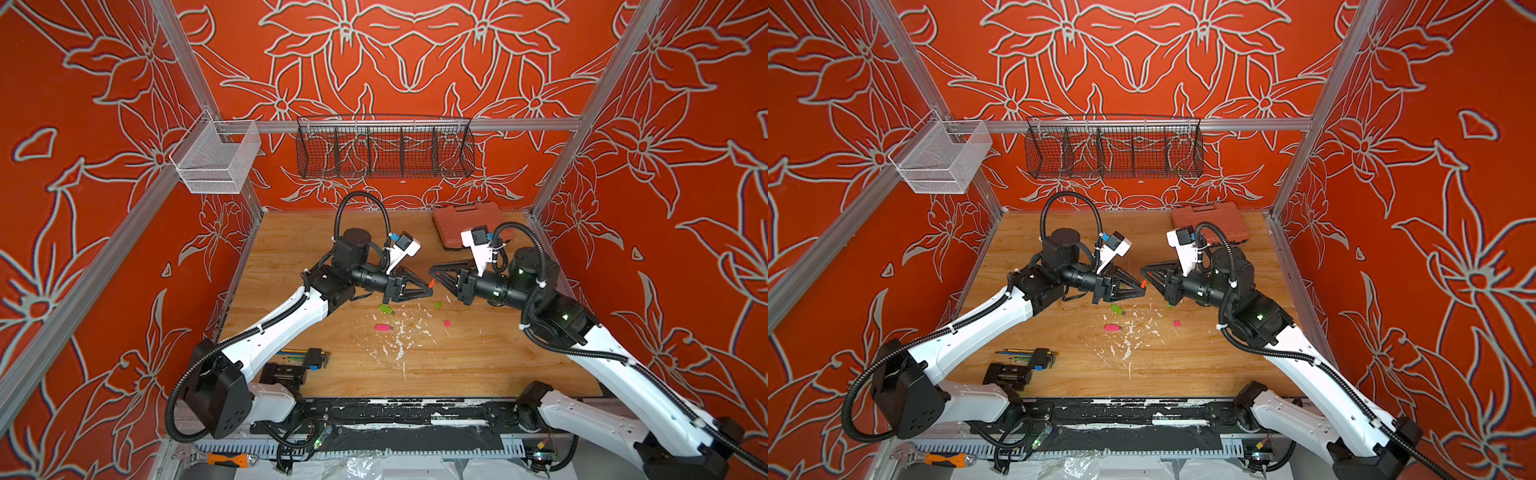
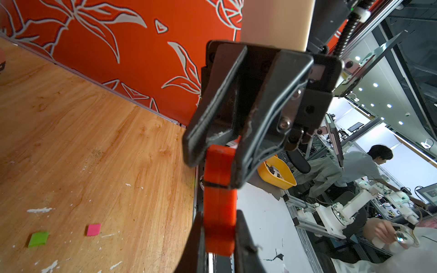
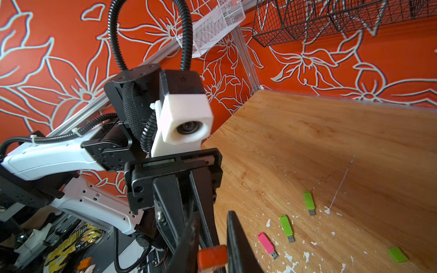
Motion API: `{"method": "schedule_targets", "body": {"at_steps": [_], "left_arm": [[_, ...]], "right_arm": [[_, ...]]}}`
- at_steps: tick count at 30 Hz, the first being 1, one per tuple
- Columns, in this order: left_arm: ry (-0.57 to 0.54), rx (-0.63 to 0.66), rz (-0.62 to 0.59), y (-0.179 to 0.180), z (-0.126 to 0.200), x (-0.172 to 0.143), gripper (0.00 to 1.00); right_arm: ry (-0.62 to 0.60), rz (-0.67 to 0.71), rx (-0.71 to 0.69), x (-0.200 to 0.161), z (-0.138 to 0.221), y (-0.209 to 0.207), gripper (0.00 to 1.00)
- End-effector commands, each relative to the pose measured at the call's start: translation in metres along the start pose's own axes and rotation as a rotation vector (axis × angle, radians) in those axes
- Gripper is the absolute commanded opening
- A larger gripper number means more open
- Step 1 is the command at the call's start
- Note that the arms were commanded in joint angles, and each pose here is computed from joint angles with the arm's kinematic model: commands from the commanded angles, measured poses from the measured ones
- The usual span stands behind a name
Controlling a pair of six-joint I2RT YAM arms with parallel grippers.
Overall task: Close the usb drive cover
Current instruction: Adjust the cover on the USB drive.
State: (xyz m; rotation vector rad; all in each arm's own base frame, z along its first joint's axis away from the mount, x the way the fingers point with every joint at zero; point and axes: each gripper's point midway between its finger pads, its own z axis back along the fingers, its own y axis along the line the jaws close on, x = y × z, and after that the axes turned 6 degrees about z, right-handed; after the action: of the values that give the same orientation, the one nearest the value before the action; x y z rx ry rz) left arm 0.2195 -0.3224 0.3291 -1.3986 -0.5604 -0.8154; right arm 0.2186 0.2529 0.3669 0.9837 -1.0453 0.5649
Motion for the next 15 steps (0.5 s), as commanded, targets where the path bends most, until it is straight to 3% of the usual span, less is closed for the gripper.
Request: {"method": "schedule_targets", "body": {"at_steps": [1, 7, 15], "left_arm": [[-0.083, 0.044, -0.074, -0.001, 0.006, 0.016, 0.0], [-0.066, 0.043, -0.029, 0.004, 0.004, 0.003, 0.0], [-0.064, 0.037, -0.018, -0.002, 0.005, -0.004, 0.0]], "right_arm": [[0.103, -0.033, 0.104, -0.019, 0.009, 0.017, 0.36], [0.026, 0.022, 0.13, 0.006, 0.022, 0.028, 0.6], [-0.059, 0.036, 0.0, 0.021, 0.048, 0.004, 0.64]]}}
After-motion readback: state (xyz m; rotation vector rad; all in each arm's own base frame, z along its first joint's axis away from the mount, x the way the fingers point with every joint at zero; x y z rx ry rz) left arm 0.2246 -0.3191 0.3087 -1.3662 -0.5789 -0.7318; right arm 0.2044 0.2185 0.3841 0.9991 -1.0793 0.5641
